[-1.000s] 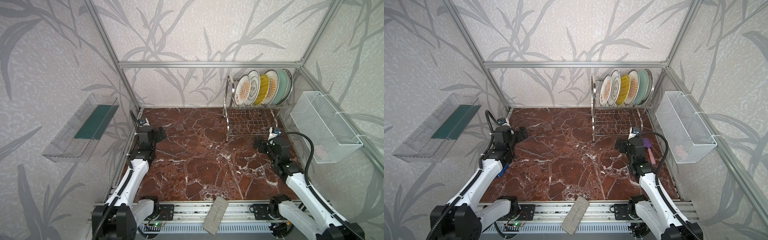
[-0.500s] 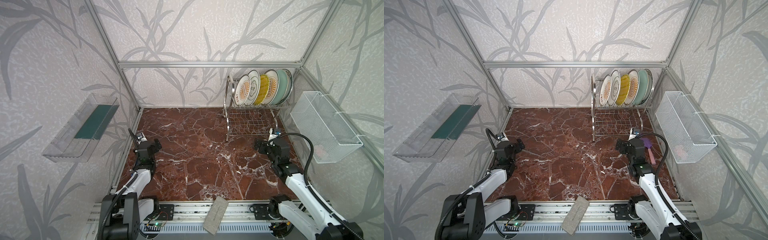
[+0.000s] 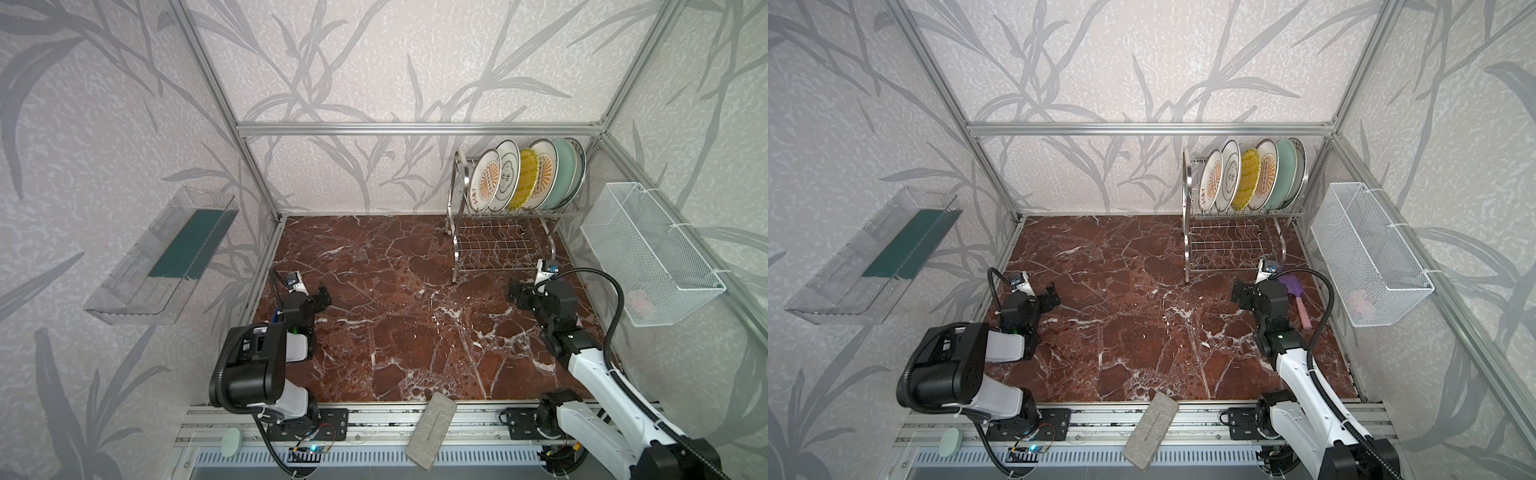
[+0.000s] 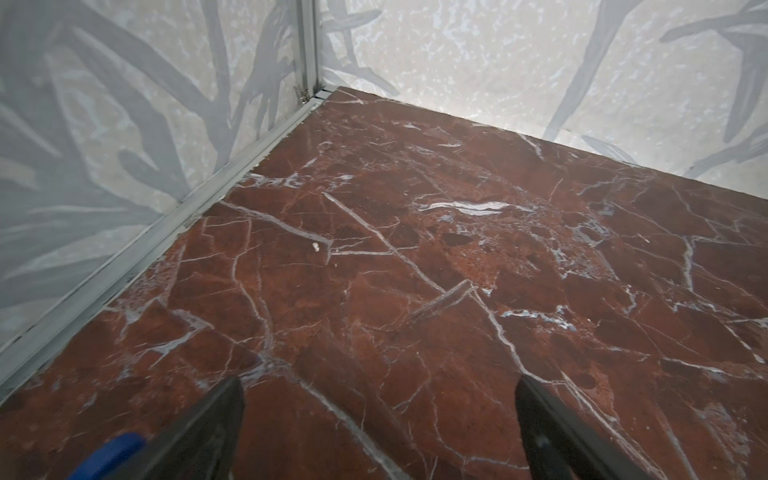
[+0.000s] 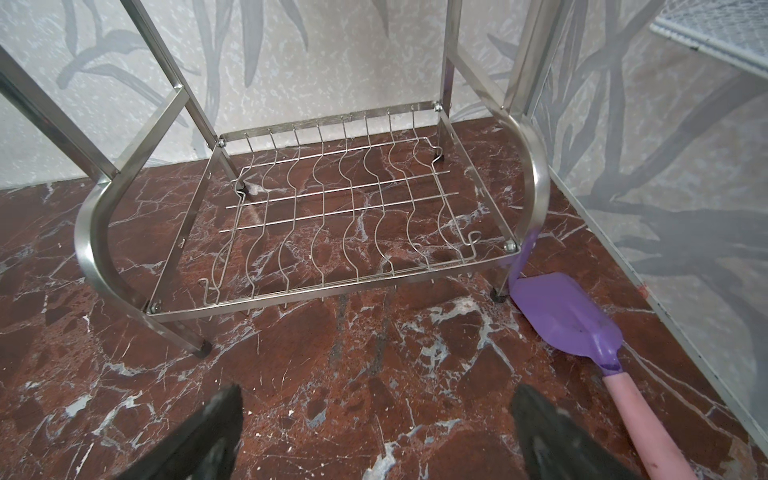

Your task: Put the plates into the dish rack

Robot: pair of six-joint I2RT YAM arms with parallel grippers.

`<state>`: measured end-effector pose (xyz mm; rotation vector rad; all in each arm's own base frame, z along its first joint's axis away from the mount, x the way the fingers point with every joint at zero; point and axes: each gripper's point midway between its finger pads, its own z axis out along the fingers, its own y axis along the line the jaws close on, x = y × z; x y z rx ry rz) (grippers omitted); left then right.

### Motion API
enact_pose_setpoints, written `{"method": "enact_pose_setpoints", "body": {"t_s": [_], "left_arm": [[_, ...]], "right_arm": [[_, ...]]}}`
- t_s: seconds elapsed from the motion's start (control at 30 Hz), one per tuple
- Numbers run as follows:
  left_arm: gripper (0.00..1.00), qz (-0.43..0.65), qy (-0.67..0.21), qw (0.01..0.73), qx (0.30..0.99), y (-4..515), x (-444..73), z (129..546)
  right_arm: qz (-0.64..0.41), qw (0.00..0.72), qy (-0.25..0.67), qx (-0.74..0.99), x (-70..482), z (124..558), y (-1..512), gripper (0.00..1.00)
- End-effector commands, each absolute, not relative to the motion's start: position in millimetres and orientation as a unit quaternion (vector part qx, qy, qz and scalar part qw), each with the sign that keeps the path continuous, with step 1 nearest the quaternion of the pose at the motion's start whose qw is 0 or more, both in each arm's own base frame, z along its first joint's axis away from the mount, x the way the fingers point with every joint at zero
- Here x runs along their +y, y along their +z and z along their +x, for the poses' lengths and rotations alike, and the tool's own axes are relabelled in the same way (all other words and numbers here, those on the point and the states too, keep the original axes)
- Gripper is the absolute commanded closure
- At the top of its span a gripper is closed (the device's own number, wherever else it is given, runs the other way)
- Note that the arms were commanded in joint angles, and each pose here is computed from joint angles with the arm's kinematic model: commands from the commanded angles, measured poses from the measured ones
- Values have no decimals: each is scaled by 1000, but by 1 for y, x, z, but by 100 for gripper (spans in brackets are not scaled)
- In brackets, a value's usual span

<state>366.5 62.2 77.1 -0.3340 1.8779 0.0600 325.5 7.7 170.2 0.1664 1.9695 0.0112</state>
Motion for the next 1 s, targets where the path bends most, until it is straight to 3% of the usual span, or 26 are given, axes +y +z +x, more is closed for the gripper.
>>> {"method": "enact_pose_setpoints", "body": {"t_s": [0.0,0.07,0.17,0.97], "left_arm": [[1,-80,-5,599,797,99,44,387],[1,-68,-2,569,819,93,41,392],[1,-62,-4,602,796,98,39,394],[1,-78,8,597,799,97,46,392]], "right_arm": [[61,576,-13,815,3,328,181,1],[55,580,-14,813,4,327,179,1],[54,583,-20,810,2,326,177,1],[-1,641,-27,767,12,349,153,1]]}}
